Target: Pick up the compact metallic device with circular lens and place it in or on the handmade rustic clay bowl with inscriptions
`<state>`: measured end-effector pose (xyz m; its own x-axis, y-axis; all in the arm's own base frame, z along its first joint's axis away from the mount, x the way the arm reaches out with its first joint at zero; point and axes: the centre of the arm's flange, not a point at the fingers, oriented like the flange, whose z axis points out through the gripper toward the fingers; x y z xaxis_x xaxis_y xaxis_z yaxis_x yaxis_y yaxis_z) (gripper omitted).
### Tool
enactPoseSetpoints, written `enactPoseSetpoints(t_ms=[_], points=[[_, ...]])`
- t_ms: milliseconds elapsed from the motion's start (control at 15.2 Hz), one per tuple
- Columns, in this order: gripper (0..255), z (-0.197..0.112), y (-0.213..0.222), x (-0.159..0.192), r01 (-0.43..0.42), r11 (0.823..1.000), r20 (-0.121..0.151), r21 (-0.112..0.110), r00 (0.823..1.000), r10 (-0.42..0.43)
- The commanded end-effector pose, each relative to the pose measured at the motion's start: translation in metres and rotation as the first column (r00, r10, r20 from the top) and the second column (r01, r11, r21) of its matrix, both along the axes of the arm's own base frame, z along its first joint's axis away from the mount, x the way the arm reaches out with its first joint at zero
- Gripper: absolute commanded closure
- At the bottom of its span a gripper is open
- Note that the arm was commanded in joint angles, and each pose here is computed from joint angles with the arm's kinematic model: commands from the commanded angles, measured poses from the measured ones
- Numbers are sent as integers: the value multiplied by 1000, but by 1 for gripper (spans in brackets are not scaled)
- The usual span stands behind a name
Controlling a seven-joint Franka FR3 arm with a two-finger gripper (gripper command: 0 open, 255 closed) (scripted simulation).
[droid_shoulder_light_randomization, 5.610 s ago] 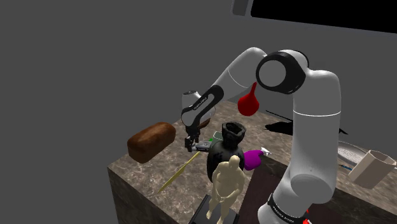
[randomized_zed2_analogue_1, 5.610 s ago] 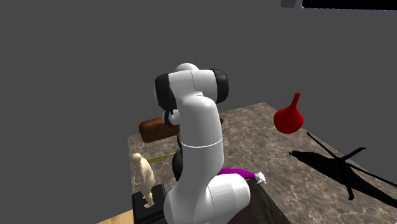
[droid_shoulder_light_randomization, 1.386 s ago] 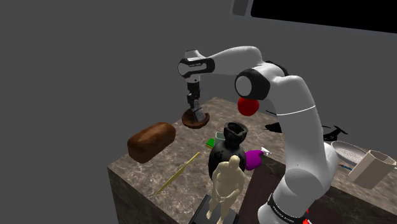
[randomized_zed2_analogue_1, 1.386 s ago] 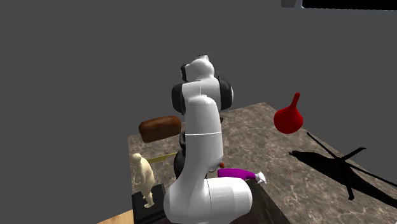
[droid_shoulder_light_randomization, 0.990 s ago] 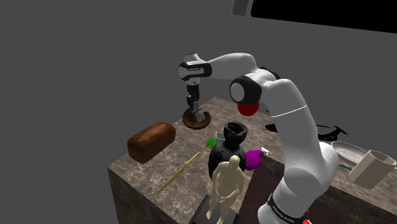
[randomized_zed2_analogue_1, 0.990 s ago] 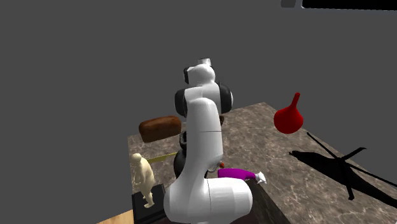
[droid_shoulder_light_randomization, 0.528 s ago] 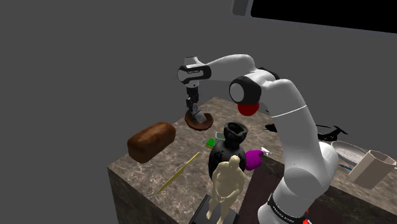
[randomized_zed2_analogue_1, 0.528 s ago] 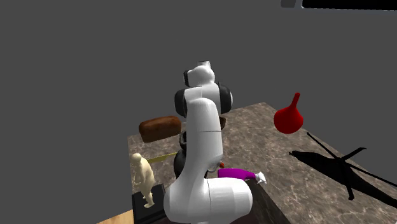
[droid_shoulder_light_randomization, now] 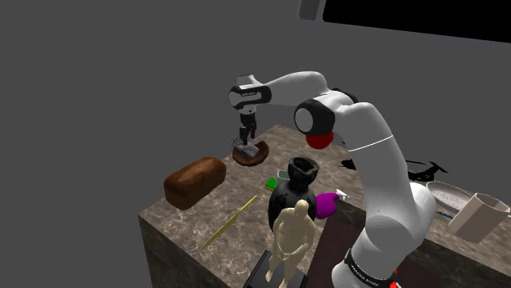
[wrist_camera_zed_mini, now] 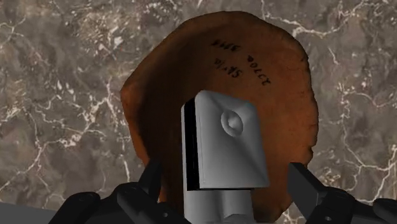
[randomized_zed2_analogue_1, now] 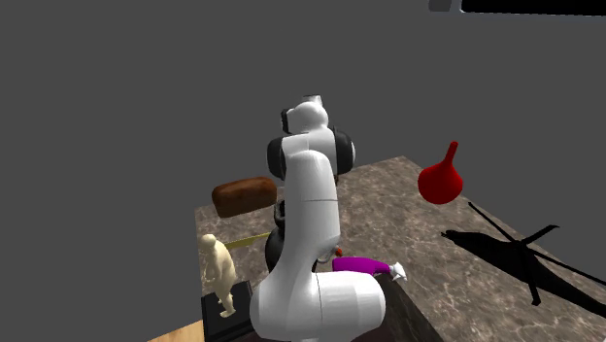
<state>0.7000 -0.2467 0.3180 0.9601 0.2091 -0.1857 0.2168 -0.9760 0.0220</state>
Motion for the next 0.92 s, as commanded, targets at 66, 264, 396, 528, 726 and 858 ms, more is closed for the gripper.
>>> enactPoseSetpoints(t_ms=[66,264,396,528,726,858], points=[[0,0,1,-1,0,1000,-1,0,1000,0],[0,38,4,6,0,1000,-1,0,1000,0],[0,49,4,8,0,1000,-1,0,1000,0],[0,49,4,8,0,1000,-1,0,1000,0],[0,49,4,8,0,1000,-1,0,1000,0],[0,49,4,8,0,1000,-1,0,1000,0]])
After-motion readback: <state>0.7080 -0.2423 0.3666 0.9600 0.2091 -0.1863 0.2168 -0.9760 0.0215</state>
